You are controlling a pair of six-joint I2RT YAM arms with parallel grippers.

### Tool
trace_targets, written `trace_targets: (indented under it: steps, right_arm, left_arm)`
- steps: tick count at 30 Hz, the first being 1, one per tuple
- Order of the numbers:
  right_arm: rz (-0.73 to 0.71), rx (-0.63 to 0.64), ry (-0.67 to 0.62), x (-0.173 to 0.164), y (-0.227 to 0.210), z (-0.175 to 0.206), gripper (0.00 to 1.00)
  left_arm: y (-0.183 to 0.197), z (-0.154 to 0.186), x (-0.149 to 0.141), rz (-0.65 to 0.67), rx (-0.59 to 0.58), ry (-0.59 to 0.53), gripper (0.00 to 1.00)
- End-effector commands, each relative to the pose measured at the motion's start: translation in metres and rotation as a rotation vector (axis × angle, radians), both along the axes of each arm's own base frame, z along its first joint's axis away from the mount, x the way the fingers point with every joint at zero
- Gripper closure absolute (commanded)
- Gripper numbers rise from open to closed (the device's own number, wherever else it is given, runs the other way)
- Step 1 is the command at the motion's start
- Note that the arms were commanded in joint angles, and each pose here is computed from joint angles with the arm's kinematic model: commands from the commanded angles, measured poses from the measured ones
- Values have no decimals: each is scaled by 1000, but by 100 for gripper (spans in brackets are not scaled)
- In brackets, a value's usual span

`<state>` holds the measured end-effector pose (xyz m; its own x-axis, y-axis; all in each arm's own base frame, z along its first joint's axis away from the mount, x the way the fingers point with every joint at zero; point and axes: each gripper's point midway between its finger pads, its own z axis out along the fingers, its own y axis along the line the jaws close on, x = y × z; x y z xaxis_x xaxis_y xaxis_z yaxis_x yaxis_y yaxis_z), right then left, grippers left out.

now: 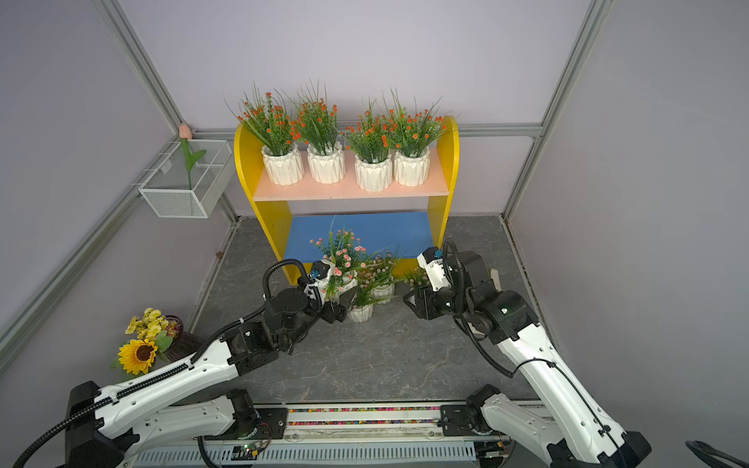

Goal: Place the baby's breath potted plants on the rack by color
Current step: Adjust the baby's breath potted plant, then place the baby's breath potted plant on the rack.

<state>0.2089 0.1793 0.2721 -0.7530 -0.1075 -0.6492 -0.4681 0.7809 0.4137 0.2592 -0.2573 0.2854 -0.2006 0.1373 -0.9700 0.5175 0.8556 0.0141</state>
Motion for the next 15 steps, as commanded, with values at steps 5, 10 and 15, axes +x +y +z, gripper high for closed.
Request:
trace_targets:
  steps: [5,10,15]
  right_arm:
    - [-77,29,-13,-9,-15,-17,47]
    - [-99,45,-12,-17,-20,-25,47]
    - [-97,49,-9,-23,-23,-30,47]
  left_arm:
    - [21,35,55,149,-117,-52,100]
    - [30,28,91,233,-121,-66,100]
    - [41,24,121,295,-145,-76,100]
